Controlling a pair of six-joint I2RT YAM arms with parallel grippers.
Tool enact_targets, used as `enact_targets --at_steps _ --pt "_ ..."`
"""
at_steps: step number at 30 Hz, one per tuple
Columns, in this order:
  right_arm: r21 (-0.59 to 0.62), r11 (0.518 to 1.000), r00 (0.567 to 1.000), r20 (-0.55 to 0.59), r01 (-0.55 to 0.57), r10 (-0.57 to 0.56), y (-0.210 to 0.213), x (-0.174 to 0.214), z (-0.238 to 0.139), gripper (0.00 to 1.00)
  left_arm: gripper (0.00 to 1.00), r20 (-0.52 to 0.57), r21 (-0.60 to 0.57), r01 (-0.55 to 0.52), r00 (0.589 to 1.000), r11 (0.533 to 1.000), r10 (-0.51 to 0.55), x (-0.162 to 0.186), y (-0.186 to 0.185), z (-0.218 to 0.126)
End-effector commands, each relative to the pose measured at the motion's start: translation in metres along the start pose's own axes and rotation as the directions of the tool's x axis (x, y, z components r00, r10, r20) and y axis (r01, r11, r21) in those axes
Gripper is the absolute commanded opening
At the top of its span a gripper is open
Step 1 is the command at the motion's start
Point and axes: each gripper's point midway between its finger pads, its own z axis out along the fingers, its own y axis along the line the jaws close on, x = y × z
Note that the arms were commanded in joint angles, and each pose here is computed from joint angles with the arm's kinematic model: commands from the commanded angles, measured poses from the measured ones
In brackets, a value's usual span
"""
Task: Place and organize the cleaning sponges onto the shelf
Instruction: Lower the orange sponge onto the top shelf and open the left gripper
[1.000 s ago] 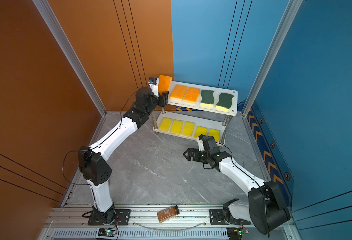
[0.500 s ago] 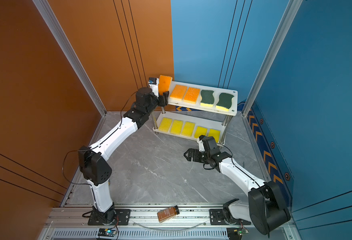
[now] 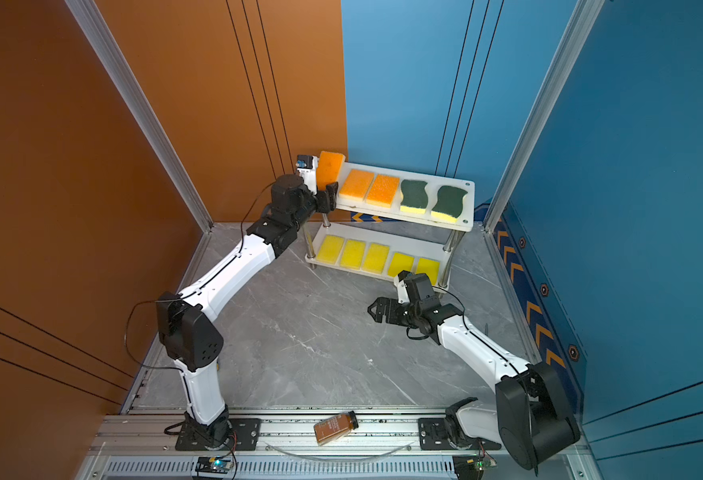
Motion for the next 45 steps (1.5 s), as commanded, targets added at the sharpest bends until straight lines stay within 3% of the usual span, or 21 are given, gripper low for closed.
enact_targets --at_steps 1,24,34,45 --pt "0.014 1.000 1.000 -0.004 -0.016 0.016 -0.005 0.005 -0.003 1.00 0.73 -0.030 -0.044 -0.005 1.000 0.999 0.004 0.011 0.015 0.003" --pt "0.013 1.000 1.000 -0.007 -0.019 0.019 -0.006 0.006 -0.003 1.00 0.74 -0.039 -0.039 0.002 0.999 0.999 -0.004 0.019 0.014 0.004" --pt "0.014 1.000 1.000 -0.008 -0.022 0.023 -0.007 0.007 -0.003 1.00 0.68 -0.041 -0.045 0.006 0.999 0.999 -0.008 0.023 0.015 0.006" --pt "0.013 1.000 1.000 -0.006 -0.026 0.026 -0.008 0.006 -0.003 1.00 0.72 -0.045 -0.048 -0.006 0.999 0.999 0.004 0.027 0.012 0.006"
